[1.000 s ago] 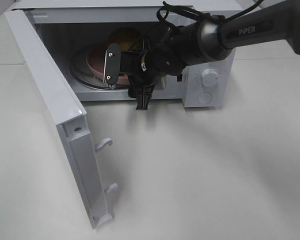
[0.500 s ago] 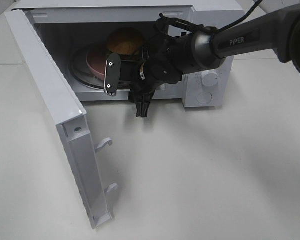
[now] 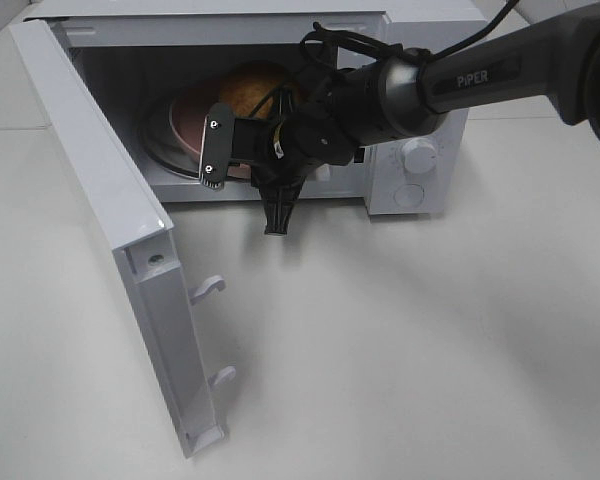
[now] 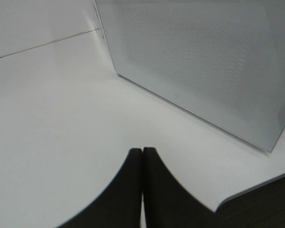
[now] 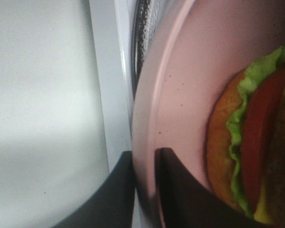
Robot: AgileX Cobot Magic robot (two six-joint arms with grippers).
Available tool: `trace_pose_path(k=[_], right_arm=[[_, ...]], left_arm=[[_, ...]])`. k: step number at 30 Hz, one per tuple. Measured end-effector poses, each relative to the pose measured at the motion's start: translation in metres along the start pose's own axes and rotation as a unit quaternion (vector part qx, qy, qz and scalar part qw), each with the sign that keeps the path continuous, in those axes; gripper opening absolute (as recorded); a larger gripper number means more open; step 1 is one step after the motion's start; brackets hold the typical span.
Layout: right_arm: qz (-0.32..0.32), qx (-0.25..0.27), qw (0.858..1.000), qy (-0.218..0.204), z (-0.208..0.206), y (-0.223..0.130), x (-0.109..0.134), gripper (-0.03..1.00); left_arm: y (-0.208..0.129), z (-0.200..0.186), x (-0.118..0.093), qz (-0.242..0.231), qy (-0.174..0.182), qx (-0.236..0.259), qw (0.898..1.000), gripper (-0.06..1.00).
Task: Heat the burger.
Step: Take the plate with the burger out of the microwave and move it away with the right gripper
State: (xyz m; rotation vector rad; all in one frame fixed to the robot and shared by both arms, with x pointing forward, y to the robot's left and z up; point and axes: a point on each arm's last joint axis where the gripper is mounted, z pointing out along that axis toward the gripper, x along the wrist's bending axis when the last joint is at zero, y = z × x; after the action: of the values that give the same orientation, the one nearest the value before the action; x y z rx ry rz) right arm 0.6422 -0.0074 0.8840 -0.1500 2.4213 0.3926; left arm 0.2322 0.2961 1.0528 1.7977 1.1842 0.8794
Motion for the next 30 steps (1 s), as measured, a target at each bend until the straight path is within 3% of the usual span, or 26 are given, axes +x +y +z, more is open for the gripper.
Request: trace_pose_path(k=[11,18,30], right_arm=[[-0.002,-0.004,1.0,-0.005,-0.005,0.003,-0.003,0.11],[-0.047,0.011,0.999,0.013,-0.015,0.017,0.003,0.08],[-0.064,0.028,0.997,0.027,-0.034,0.022,-0.001,0.08]], left_arm=[[0.0,0.0,0.0,0.0,0.0,0.0,1.0,0.0],[0.0,0.0,0.0,0.0,0.0,0.0,1.0,0.0],[0.0,0.0,0.0,-0.001,0.0,0.0,1.0,0.0]])
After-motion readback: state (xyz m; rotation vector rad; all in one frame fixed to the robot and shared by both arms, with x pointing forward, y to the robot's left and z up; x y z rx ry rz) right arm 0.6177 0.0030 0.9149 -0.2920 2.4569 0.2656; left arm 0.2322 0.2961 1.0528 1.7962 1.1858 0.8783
